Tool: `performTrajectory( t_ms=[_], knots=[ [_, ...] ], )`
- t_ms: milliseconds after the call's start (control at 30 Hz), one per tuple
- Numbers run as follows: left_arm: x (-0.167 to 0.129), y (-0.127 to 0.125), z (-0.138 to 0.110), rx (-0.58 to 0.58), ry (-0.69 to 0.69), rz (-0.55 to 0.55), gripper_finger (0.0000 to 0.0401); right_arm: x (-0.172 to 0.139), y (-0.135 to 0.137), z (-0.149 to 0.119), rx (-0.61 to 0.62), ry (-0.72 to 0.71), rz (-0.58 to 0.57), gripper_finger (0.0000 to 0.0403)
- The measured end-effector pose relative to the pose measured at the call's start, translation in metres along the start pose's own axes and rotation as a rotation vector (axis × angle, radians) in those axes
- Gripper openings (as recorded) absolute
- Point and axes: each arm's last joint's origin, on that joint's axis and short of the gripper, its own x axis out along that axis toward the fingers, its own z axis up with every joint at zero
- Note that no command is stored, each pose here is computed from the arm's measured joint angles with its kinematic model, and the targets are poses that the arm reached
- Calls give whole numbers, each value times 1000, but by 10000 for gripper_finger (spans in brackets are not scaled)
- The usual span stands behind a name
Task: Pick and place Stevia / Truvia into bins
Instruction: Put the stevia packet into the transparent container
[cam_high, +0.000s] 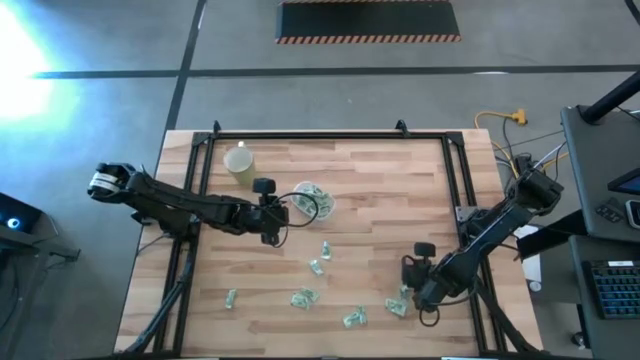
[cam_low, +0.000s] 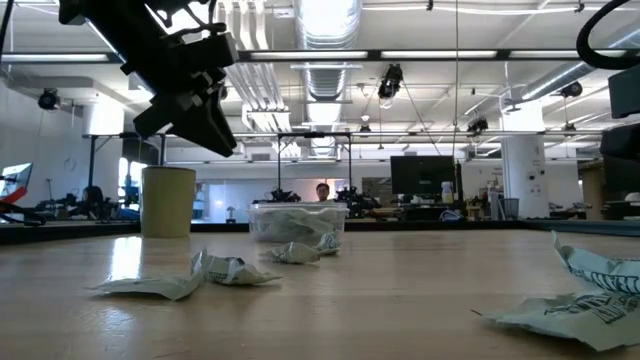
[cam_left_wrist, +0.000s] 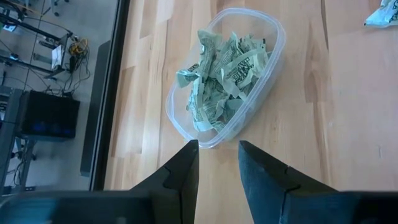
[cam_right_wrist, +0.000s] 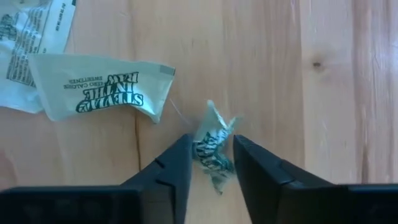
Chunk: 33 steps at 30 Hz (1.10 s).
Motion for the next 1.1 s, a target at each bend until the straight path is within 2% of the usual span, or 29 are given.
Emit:
performTrajectory(
  t_ms=[200, 367, 567, 767, 900, 1100],
  knots=[
    [0, 0, 0, 0, 0, 0, 96, -2, 0, 1, -55, 12, -6, 46],
    [0, 0, 0, 0, 0, 0, 96, -3, 1, 2, -82, 2, -9, 14],
    [0, 0, 0, 0, 0, 0, 96, -4, -1, 5, -145, -75, -81, 9],
    [0, 0, 0, 0, 0, 0, 96, -8, -8, 21, -220, -238, -251, 9],
    [0, 0, 0, 0, 0, 0, 96, -13, -15, 40, -184, -338, -365, 9],
    [0, 0, 0, 0, 0, 1, 96, -18, -32, 74, -151, -392, -435, 9]
  ],
)
